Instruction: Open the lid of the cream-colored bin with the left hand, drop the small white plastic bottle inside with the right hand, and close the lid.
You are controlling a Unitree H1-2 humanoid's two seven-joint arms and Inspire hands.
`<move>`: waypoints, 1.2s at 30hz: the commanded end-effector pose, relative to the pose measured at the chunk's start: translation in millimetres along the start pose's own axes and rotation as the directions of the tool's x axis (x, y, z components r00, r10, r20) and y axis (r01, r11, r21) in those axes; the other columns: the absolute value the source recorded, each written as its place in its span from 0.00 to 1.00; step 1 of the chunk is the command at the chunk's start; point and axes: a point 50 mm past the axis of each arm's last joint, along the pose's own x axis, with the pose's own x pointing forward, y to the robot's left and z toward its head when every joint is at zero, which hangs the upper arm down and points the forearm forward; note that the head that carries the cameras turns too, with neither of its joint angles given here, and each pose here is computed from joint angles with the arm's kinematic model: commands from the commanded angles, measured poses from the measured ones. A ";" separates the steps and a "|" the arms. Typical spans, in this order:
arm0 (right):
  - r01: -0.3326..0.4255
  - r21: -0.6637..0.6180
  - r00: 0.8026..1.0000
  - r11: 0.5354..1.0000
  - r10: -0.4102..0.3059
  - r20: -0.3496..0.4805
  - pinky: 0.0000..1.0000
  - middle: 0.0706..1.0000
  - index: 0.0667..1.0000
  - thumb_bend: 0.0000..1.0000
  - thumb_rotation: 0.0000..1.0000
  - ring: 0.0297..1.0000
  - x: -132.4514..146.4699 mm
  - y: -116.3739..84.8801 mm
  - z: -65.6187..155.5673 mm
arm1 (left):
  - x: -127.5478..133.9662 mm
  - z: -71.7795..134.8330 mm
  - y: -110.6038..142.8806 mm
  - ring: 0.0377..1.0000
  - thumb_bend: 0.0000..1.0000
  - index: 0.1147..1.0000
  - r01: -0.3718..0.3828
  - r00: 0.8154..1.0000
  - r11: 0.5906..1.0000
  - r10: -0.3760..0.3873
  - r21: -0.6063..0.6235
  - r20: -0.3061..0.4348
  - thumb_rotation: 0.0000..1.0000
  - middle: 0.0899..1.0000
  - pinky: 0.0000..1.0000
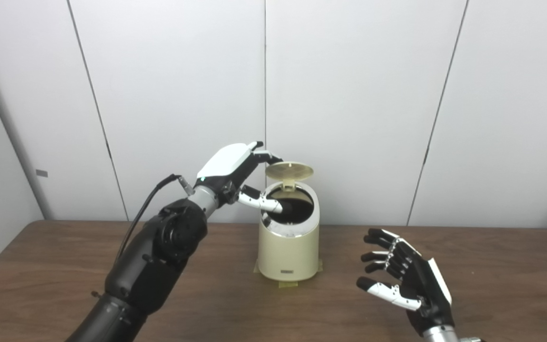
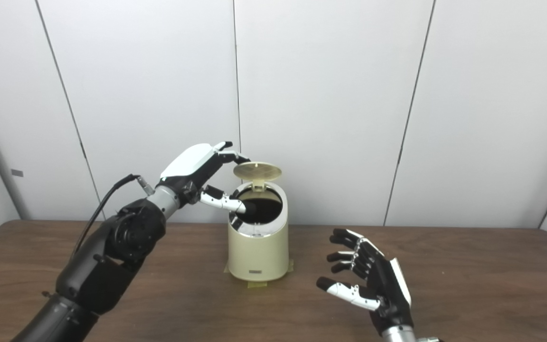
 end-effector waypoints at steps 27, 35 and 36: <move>0.003 0.004 0.995 1.000 -0.003 0.096 0.50 0.72 0.73 0.81 0.26 0.60 16.9 5.2 24.0 | -28.9 21.5 16.0 1.00 0.96 0.77 0.000 0.988 0.998 -0.010 0.064 0.156 0.50 0.80 1.00; 0.006 -0.011 0.995 1.000 -0.005 0.095 0.51 0.72 0.73 0.81 0.25 0.60 16.6 7.2 27.2 | -35.3 11.0 1.5 1.00 0.99 0.76 0.021 0.990 0.994 -0.035 0.103 0.138 0.50 0.78 1.00; 0.006 -0.010 0.996 1.000 -0.005 0.094 0.51 0.72 0.72 0.80 0.25 0.59 16.5 7.7 28.0 | -36.2 10.2 -0.3 1.00 0.98 0.76 0.026 0.990 0.993 -0.041 0.111 0.135 0.47 0.78 1.00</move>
